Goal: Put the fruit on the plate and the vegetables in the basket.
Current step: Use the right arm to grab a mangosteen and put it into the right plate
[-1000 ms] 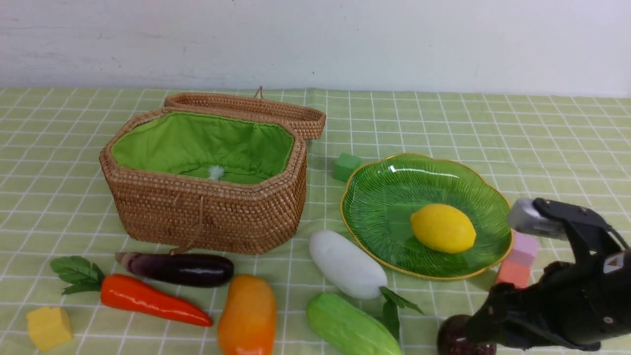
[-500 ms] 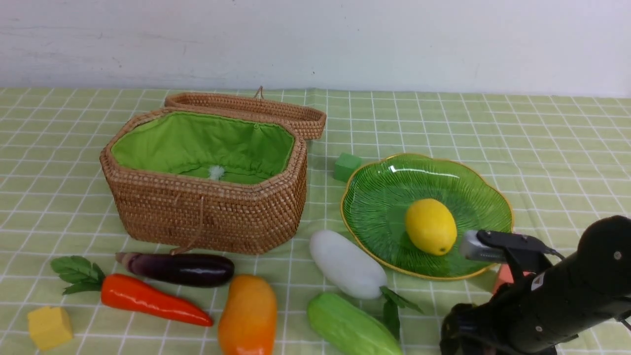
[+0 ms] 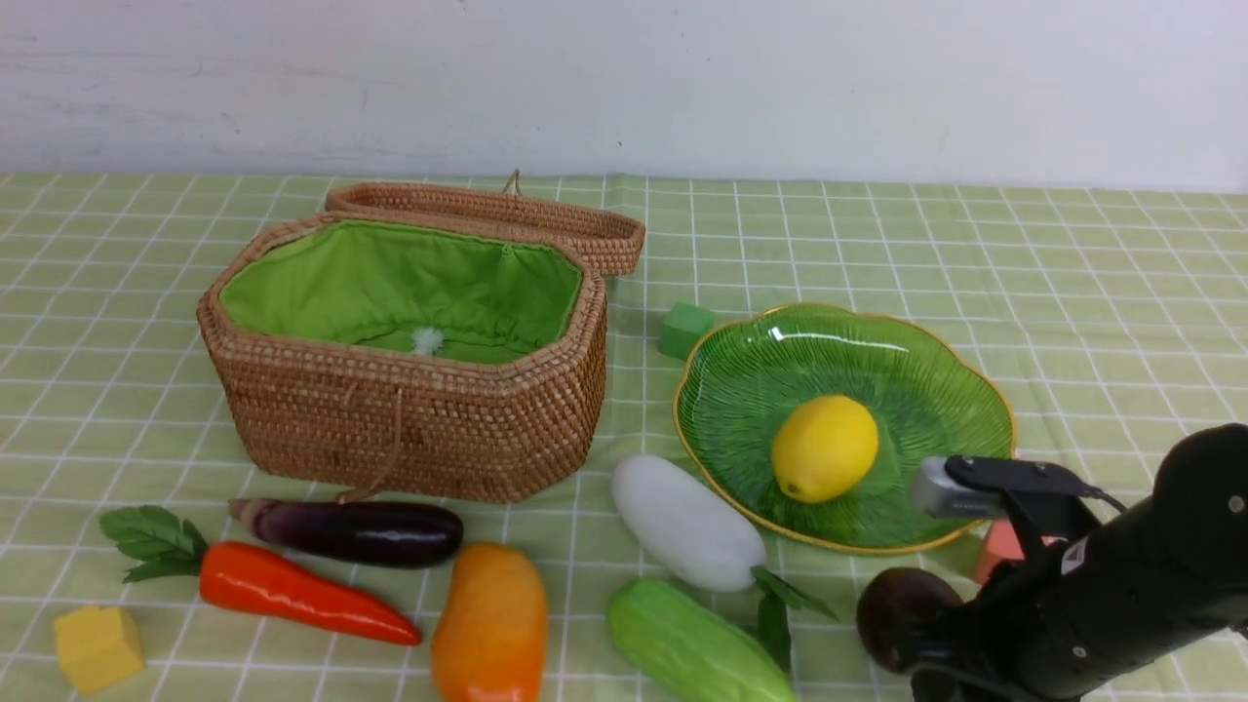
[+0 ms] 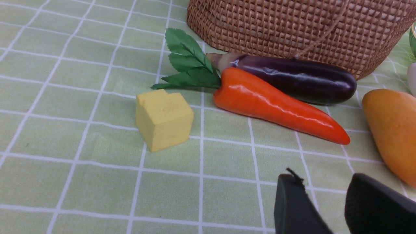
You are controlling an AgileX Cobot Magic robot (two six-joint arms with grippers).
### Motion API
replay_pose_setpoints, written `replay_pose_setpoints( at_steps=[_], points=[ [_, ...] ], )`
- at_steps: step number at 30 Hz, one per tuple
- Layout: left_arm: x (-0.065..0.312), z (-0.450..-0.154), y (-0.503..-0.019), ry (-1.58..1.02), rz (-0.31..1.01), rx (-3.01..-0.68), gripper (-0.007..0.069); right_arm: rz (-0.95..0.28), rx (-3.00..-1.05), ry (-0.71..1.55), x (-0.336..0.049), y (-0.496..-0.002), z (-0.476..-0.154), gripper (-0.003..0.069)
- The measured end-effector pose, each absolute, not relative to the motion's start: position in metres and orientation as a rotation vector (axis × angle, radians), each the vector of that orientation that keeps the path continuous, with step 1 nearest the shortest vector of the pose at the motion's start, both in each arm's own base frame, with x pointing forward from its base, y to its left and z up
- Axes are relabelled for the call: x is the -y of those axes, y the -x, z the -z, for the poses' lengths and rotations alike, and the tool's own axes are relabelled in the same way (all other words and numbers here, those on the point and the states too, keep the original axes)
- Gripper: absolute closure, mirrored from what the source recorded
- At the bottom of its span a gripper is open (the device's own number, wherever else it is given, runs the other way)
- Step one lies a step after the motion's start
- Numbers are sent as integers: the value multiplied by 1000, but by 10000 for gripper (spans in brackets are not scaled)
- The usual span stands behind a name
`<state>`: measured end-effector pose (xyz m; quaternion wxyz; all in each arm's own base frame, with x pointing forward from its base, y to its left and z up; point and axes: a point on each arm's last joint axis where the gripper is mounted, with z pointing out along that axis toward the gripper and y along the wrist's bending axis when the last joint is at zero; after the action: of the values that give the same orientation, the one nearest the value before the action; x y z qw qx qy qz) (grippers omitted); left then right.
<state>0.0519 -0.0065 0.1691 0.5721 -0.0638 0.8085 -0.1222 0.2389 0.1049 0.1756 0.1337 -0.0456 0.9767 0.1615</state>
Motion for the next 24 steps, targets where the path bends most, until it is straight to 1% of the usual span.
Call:
replay_pose_setpoints(
  at_steps=[2, 4, 5, 6, 7, 9, 10, 12, 13, 15, 17, 19, 24],
  points=[
    [7, -169, -52, 150, 286, -1896, 387, -480, -2823, 103, -104, -237, -181, 476],
    [7, -169, -52, 150, 286, -1896, 387, -473, -2830, 110, -103, -233, -186, 448],
    [7, -169, -52, 150, 286, -1896, 387, -475, -2830, 108, -103, -233, -186, 448],
    [7, -169, -52, 150, 286, -1896, 387, -465, -2833, 121, -102, -231, -188, 423],
    [7, -169, -52, 150, 286, -1896, 387, -443, -2834, 138, -100, -229, -192, 350],
    [7, -169, -52, 150, 286, -1896, 387, -435, -2833, 121, -99, -227, -195, 287],
    [7, -169, -52, 150, 286, -1896, 387, -435, -2828, 85, -98, -227, -197, 228],
    [7, -169, -52, 150, 286, -1896, 387, -443, -2814, 34, -98, -227, -200, 147],
    [7, -169, -52, 150, 286, -1896, 387, -453, -2798, -7, -98, -228, -201, 78],
    [7, -169, -52, 150, 286, -1896, 387, -481, -2769, -70, -99, -231, -202, 18],
    [7, -169, -52, 150, 286, -1896, 387, -517, -2745, -124, -100, -233, -204, -11],
    [7, -169, -52, 150, 286, -1896, 387, -541, -2729, -157, -102, -234, -203, -15],
    [7, -169, -52, 150, 286, -1896, 387, -502, -2720, -127, -102, -241, -195, -5]
  ],
)
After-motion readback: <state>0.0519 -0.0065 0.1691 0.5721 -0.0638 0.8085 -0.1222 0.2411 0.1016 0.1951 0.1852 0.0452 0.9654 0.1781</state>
